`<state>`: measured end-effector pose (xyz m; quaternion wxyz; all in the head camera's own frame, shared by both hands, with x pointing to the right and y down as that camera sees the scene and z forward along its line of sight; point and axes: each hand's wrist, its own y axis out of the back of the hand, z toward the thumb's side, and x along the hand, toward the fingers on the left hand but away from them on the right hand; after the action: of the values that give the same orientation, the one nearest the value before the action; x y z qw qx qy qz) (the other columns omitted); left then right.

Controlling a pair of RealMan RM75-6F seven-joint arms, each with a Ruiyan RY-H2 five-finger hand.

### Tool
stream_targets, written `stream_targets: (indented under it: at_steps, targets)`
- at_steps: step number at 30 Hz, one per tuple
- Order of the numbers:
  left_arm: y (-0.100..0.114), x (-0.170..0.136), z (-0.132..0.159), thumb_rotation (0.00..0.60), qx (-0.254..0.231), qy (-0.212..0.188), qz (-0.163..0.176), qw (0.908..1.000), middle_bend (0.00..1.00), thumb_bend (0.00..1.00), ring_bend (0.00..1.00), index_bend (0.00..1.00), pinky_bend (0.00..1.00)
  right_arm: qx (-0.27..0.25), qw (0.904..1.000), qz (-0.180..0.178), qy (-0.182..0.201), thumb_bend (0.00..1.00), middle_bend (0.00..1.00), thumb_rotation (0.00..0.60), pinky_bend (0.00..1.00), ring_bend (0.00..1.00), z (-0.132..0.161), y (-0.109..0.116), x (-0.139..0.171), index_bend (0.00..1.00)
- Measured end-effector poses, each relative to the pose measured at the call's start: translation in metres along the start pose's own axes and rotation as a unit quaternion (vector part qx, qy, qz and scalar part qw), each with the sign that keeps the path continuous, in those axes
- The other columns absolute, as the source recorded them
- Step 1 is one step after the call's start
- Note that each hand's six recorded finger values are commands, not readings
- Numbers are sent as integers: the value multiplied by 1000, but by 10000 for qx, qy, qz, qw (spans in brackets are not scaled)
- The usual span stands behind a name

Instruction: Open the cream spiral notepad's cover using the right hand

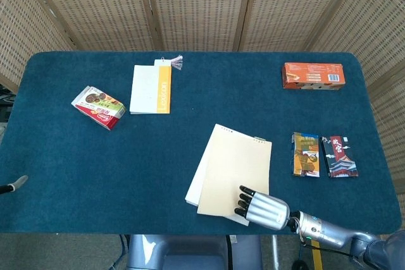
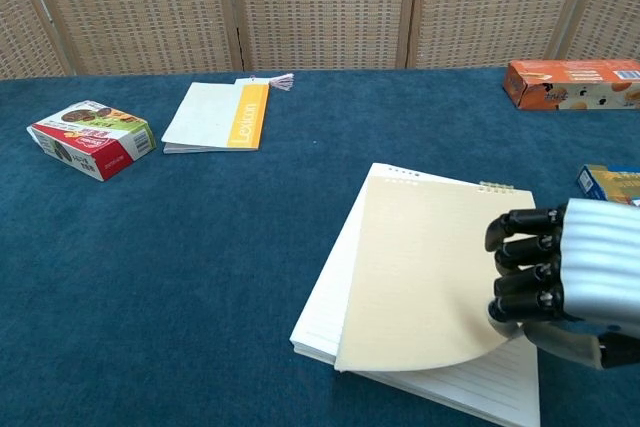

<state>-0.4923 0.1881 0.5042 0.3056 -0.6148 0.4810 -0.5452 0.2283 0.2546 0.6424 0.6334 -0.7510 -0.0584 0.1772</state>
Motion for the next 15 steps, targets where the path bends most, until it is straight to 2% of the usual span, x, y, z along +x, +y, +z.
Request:
stream_targets:
  at_steps: [3, 8, 12, 15]
  targets:
    - [-1, 1, 0, 600, -5, 7, -29, 10000, 0, 0, 0, 0, 0, -173, 9993, -64, -321, 646, 648, 600, 339, 524, -14, 3, -5, 626]
    - [-1, 2, -1, 600, 1, 24, -19, 10000, 0, 0, 0, 0, 0, -559, 9900, -375, -1242, 646, 649, 600, 339, 527, -62, 20, -18, 627]
    - [-4, 3, 1, 600, 26, 10, -70, 10000, 0, 0, 0, 0, 0, -754, 9741, -587, -2048, 646, 650, 600, 339, 528, -109, 36, -25, 627]
    - [-6, 3, 1, 600, 20, 9, -117, 9999, 0, 0, 0, 0, 0, -914, 9566, -646, -2690, 653, 651, 600, 342, 529, -145, 43, -25, 627]
